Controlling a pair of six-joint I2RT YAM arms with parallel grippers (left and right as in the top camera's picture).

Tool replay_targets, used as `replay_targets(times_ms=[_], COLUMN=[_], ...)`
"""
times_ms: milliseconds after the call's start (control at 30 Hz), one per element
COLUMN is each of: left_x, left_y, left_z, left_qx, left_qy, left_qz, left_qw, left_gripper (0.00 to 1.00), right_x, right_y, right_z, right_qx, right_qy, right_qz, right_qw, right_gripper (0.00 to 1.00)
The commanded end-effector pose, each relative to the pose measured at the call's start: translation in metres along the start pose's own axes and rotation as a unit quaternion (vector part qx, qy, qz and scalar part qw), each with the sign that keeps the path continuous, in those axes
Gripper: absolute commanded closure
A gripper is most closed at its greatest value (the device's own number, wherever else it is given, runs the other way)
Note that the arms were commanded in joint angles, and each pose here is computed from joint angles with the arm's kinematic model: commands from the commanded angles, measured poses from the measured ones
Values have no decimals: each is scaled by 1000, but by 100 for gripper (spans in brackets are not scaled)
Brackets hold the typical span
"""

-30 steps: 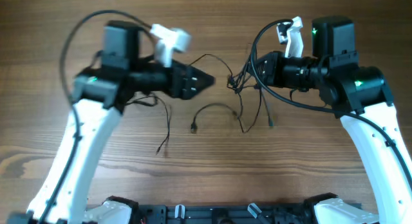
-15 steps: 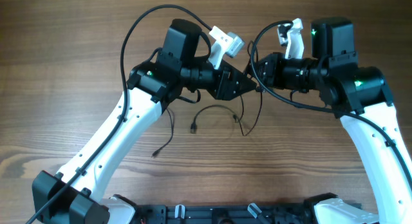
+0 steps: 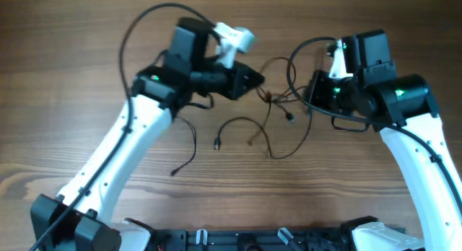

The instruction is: Untangle cables

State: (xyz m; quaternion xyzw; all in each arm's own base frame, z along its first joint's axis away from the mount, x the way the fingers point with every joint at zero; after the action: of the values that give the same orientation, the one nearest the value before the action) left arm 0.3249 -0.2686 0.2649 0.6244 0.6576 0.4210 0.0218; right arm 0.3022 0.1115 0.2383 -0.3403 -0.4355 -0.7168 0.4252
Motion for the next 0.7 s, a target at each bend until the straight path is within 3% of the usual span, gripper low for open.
replay_targets(times_ms=[0, 100, 200, 300, 367, 433, 500, 567, 667], left_x=[55, 103, 154, 224, 260, 278, 286, 296, 301], left_y=[23, 29, 31, 25, 16, 6, -1, -6, -8], left_z=[19, 35, 46, 60, 69, 74, 80, 89, 92], left_qx=[22, 46, 65, 94, 118, 118, 116, 132, 139], left_qy=[47, 84, 126, 187, 223, 249, 266, 288, 293], left_qz=[-63, -108, -159, -232, -269, -279, -275, -280, -285], left_qw=[997, 990, 977, 950, 930, 920, 917, 906, 902], left_gripper=[96, 96, 96, 96, 96, 96, 96, 96, 96], right_x=[-19, -36, -43, -61, -81, -94, -92, -79, -55], right_y=[6, 4, 14, 18, 14, 11, 11, 16, 16], right_z=[-46, -56, -92, -106, -93, -60, -24, -7, 23], right_qx=[-21, -24, -41, -39, -9, 51, 106, 111, 145], right_qy=[-125, -147, -251, -283, -236, -134, -27, 11, 89], right_qz=[-16, -5, -34, -22, 14, 46, 53, 38, 25], right_qw=[992, 989, 966, 958, 972, 989, 993, 993, 985], right_gripper=[96, 96, 96, 96, 95, 96, 96, 95, 82])
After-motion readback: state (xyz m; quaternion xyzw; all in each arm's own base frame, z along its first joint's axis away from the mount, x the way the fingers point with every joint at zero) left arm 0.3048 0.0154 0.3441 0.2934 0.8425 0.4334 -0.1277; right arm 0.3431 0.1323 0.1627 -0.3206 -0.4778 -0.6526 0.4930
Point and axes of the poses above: each gripper's point midway between its finger pads, its own x axis back along the fingers, its own z axis along the line the jaws close on, y = z × x, the point moved 1 cm from there along x, back along the fingers, and after that the axes turned 1 degree about x, right-handed, at the moved point
